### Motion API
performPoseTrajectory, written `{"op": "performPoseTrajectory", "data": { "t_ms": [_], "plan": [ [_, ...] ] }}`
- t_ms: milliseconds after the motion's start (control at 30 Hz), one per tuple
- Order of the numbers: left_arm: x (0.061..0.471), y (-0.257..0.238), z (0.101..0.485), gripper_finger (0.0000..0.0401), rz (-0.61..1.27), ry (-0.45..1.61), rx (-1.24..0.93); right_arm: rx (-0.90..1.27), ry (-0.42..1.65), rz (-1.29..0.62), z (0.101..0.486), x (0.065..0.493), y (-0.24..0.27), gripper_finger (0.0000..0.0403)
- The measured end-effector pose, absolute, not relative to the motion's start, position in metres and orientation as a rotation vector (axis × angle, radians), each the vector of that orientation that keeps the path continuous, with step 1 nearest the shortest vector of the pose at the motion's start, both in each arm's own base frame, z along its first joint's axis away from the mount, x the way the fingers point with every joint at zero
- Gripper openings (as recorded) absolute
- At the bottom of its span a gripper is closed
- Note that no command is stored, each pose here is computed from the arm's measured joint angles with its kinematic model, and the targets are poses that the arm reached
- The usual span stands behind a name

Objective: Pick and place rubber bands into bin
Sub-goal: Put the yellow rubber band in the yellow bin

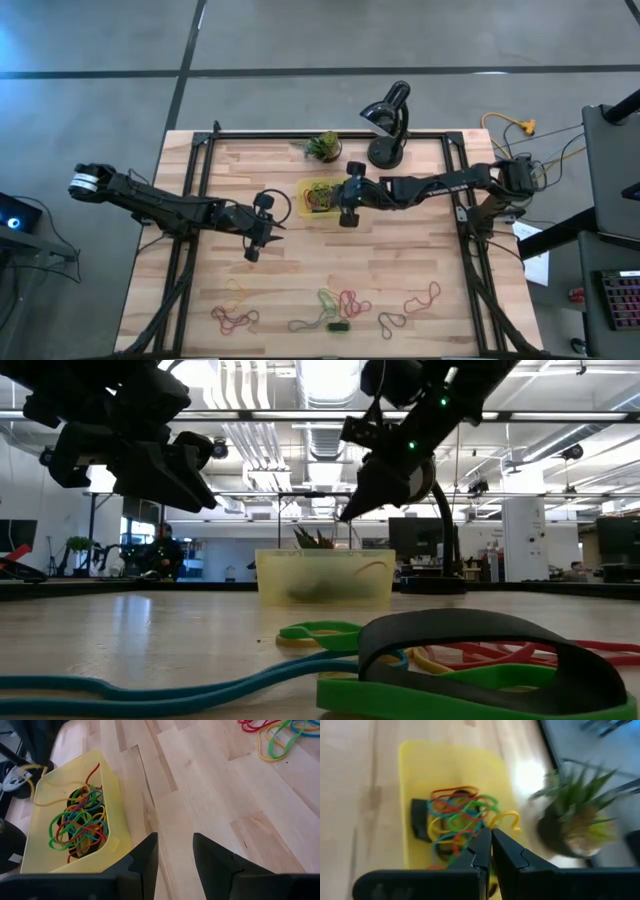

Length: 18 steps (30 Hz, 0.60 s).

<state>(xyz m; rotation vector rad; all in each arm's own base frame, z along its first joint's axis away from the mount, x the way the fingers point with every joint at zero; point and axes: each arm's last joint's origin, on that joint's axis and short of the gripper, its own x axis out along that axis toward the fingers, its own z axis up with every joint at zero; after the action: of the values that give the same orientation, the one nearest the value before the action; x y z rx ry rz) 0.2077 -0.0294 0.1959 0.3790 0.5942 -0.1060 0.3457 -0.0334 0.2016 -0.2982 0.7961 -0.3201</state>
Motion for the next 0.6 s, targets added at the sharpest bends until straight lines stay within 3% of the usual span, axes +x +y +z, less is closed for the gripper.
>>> {"op": "performPoseTrajectory", "data": {
  "t_ms": [300,600],
  "plan": [
    [0.2076,-0.0294,0.1958,0.0107,-0.108,0.594,0.386,-0.137,0.787,-0.215,0.1914,0.3415,-0.0393,0.0015],
    [0.2072,-0.0294,0.1951,0.0107,-0.109,0.598,0.386,-0.127,0.756,-0.202,0.1934,0.3435,-0.0388,0.0090]
  ]
}}
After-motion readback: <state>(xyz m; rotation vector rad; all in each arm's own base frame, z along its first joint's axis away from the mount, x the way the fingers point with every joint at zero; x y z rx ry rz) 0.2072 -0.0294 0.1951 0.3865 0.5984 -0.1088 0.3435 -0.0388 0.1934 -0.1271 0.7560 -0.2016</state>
